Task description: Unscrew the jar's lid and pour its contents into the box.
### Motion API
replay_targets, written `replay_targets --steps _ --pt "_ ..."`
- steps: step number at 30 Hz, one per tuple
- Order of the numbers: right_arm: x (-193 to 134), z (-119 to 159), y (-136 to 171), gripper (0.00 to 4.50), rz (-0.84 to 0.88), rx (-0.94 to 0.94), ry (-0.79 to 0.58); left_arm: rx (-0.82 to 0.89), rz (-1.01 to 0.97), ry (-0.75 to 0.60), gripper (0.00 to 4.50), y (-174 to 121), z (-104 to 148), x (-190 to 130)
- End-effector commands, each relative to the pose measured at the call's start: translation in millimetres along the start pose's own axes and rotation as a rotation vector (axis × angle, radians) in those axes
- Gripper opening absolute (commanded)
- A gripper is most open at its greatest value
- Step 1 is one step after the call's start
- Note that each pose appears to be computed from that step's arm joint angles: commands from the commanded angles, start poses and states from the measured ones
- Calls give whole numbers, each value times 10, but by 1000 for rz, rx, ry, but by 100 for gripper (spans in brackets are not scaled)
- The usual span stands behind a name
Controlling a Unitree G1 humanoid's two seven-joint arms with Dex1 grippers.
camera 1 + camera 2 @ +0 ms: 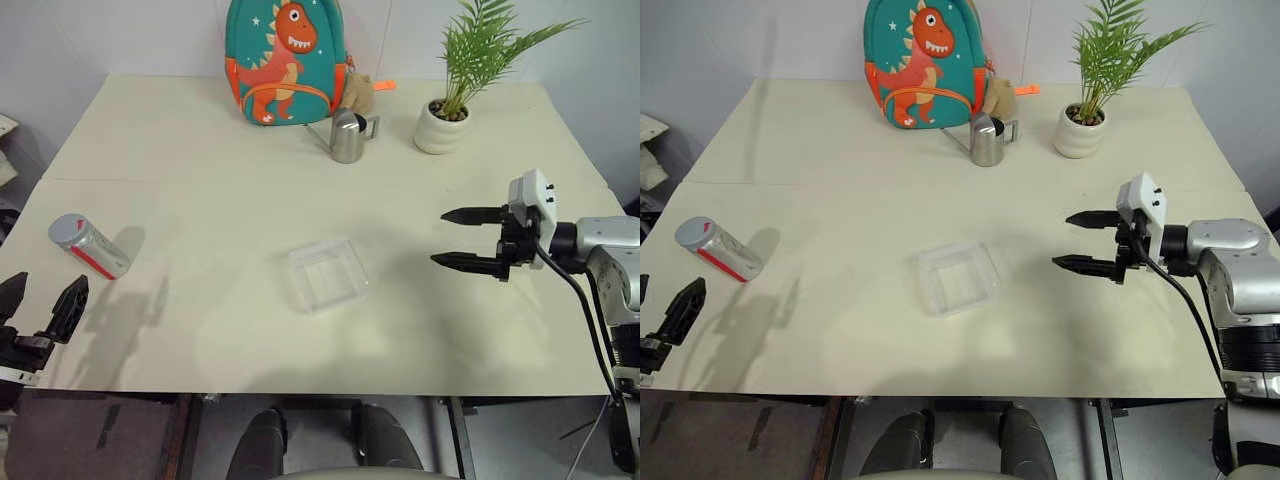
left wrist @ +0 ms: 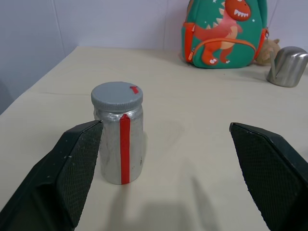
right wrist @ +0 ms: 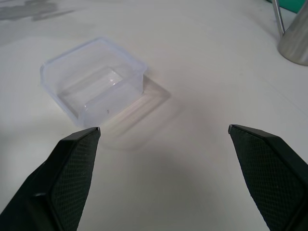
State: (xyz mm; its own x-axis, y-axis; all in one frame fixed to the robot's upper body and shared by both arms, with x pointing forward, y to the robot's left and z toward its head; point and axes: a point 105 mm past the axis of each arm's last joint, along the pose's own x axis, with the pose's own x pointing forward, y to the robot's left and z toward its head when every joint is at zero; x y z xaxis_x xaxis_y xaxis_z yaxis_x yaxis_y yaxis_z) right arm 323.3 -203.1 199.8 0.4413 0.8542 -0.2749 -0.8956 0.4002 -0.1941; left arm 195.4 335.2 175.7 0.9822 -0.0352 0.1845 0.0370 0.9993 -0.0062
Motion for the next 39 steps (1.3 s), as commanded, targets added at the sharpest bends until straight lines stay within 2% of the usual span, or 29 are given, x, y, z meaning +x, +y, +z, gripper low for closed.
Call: replay_targets --steps 1,11,16,20,28,31,39 --pt "-23 201 14 450 -6 -61 -47 35 13 -31 449 26 88 9" --pt "181 310 88 450 64 -61 -115 101 116 -71 449 146 135 17" --pt "434 420 176 450 142 -69 -187 122 230 -85 449 322 92 12" --pt "519 431 160 450 150 -63 -224 110 236 -98 449 181 43 82" --pt "772 497 196 450 196 -65 -287 69 275 -58 449 136 -161 272" --pt "781 503 208 450 205 -71 -293 35 255 -65 449 21 -238 417" --pt "765 470 211 450 194 -73 -289 12 277 -73 449 11 -340 582"
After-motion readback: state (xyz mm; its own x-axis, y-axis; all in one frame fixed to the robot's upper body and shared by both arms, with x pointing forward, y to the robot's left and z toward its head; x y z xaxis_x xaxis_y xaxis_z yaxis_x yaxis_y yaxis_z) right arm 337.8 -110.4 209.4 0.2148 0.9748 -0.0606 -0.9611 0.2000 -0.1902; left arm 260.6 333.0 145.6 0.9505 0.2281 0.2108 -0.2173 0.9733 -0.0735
